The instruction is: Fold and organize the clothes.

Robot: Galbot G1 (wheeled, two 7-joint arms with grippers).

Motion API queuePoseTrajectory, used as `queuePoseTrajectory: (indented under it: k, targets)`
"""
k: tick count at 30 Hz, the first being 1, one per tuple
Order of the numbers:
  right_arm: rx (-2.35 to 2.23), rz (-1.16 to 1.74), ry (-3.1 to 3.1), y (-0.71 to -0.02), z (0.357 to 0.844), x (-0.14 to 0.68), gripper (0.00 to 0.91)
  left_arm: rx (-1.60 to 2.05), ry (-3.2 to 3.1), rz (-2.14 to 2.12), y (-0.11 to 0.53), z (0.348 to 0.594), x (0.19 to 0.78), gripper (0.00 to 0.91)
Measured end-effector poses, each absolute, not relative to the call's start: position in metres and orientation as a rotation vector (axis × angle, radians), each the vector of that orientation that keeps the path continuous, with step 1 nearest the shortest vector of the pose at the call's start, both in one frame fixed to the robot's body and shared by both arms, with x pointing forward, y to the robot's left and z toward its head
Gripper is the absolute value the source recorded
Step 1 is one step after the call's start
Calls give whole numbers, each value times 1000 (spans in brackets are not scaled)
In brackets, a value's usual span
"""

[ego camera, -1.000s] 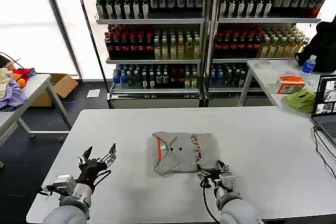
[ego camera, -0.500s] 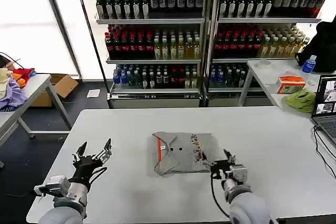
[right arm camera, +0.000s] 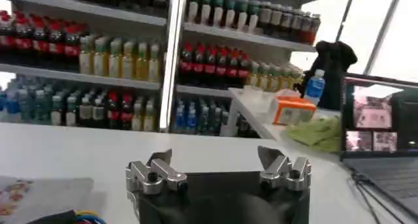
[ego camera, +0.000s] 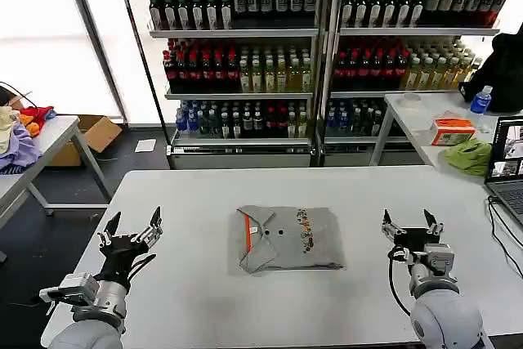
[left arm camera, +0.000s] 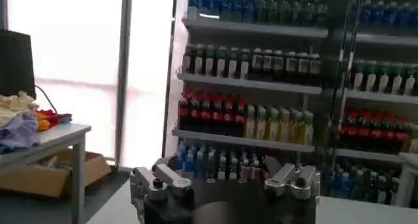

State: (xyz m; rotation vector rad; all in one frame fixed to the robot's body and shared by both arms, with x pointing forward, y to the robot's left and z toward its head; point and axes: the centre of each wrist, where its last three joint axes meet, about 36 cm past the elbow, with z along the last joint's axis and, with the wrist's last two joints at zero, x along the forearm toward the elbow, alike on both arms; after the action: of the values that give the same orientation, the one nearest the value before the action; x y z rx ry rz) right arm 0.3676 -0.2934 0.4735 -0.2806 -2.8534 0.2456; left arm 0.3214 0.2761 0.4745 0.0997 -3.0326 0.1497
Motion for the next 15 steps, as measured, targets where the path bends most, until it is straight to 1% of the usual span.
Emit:
queuePoseTrajectory:
  k: [8,15]
  targets:
    - [-324,239,-2876,-306,475,364,907,92,-3038,136,279,473,323,907]
    - [-307,341,-2912,-318,477,363,907,80,-3034,133,282,472,322,907]
